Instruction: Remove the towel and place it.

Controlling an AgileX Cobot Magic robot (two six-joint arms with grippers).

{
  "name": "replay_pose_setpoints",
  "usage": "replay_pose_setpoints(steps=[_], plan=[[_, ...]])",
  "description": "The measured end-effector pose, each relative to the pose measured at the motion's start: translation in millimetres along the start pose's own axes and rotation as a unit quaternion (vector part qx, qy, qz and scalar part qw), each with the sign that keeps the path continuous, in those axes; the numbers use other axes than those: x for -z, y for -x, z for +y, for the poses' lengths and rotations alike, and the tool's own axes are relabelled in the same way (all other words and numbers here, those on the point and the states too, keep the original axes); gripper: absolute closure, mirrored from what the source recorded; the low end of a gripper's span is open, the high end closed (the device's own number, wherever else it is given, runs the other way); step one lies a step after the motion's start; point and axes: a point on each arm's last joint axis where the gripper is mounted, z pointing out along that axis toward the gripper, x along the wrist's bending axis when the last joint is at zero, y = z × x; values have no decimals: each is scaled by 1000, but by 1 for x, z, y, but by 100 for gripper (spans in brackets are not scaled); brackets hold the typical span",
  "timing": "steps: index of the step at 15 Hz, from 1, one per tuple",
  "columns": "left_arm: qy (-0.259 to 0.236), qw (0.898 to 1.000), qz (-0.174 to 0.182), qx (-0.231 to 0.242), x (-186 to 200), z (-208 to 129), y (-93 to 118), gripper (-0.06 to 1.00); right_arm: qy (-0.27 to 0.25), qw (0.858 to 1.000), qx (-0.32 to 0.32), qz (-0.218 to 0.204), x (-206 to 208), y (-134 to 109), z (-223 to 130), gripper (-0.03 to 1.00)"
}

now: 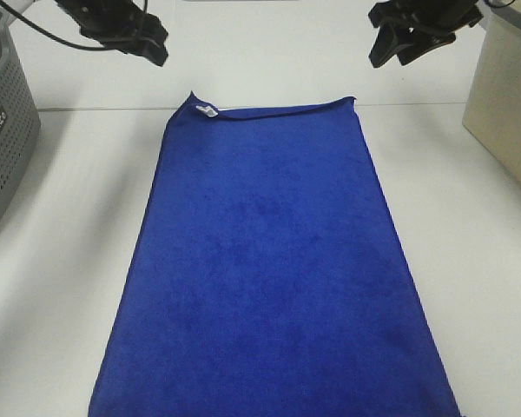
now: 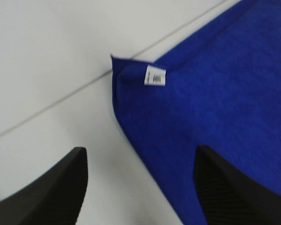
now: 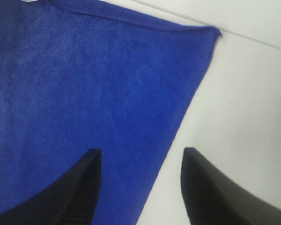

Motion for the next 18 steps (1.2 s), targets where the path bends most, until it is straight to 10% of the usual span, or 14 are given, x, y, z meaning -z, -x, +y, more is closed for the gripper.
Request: replay_pose_setpoints(steps=[8, 12, 18], plan=[[-55, 967, 221, 114, 148, -7, -62, 12, 51, 987, -48, -143, 143, -21, -14, 20], [4, 968, 142, 208, 204, -35, -114, 12, 102, 977, -103, -157, 203, -2, -39, 21], [-17, 971, 141, 194, 295, -105, -41, 11, 72, 981, -120, -135, 244, -63, -168, 22]])
